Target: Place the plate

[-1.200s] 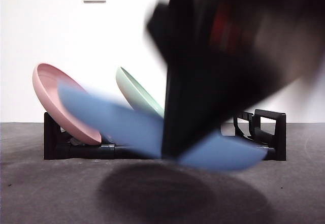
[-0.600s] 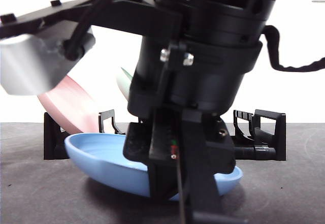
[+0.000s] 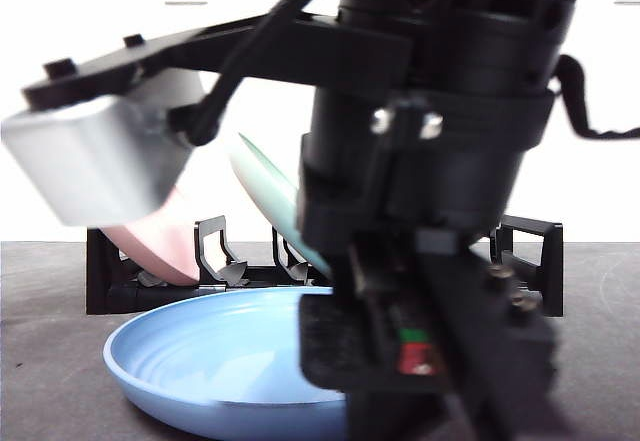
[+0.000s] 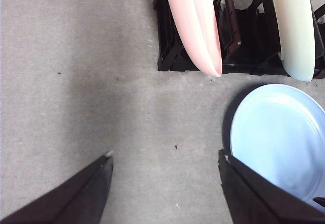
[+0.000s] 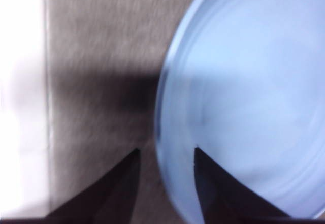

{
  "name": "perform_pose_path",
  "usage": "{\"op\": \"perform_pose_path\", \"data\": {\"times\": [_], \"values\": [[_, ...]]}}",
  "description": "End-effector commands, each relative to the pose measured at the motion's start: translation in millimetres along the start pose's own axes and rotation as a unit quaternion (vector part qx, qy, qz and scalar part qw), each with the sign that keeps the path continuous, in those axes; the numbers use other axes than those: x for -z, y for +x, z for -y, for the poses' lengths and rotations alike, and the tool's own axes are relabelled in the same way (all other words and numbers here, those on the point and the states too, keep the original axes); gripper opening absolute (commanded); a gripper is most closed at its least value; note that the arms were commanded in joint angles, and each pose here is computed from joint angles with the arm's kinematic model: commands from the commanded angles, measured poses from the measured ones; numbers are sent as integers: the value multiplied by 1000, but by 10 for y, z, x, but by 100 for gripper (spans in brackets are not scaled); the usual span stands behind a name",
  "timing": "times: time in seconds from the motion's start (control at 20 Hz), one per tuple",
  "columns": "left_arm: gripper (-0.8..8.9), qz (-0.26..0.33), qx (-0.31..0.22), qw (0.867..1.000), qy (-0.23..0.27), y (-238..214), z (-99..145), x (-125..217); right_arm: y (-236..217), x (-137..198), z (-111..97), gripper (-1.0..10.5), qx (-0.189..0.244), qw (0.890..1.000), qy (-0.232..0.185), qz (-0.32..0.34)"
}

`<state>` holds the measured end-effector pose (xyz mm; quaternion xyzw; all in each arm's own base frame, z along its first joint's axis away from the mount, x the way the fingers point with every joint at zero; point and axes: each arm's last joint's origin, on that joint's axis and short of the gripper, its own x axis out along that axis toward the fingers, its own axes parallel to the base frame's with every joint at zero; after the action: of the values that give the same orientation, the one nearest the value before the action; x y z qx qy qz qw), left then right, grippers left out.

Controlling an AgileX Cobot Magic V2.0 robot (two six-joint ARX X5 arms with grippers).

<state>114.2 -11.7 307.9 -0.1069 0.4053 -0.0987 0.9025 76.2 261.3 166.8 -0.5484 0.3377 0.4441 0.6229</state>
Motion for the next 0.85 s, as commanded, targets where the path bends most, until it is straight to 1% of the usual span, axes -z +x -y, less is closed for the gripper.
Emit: {"op": "perform_pose_path", "data": {"times": [0.05,0.1,0.15,0.25,0.3,0.4,0.45,0.5,0.55,0.6,0.7,0.85], "values": [[332,14,5,1000,4,-43,22,-52,-264,-139,59,263,-36,996,51,57],[331,17,5,1000,5,-43,23,-59,-422,-158,105,266,-59,991,77,93],[331,22,6,1000,5,-39,24,-73,-586,-142,178,265,-68,983,109,134],[332,26,8,1000,6,-37,32,-117,-892,-13,363,265,-63,959,188,200],[332,26,8,1000,-1,-38,39,-155,-1020,86,462,265,-55,945,233,221],[332,26,8,999,-18,-43,56,-257,-1220,334,640,265,-43,911,332,239],[333,26,9,999,-23,-41,68,-325,-1309,471,706,265,-37,894,373,243],[333,26,9,999,-26,-41,81,-402,-1381,585,749,266,-30,881,402,247],[333,24,10,999,-29,-30,100,-502,-1469,709,779,266,-20,868,426,255],[333,24,11,999,-28,-20,115,-593,-1532,789,793,266,-14,858,442,263],[333,19,12,999,-26,43,148,-818,-1672,931,796,266,-5,834,470,288],[332,-1,18,1000,-20,250,217,-1152,-1827,1065,766,265,2,811,489,321]]}}
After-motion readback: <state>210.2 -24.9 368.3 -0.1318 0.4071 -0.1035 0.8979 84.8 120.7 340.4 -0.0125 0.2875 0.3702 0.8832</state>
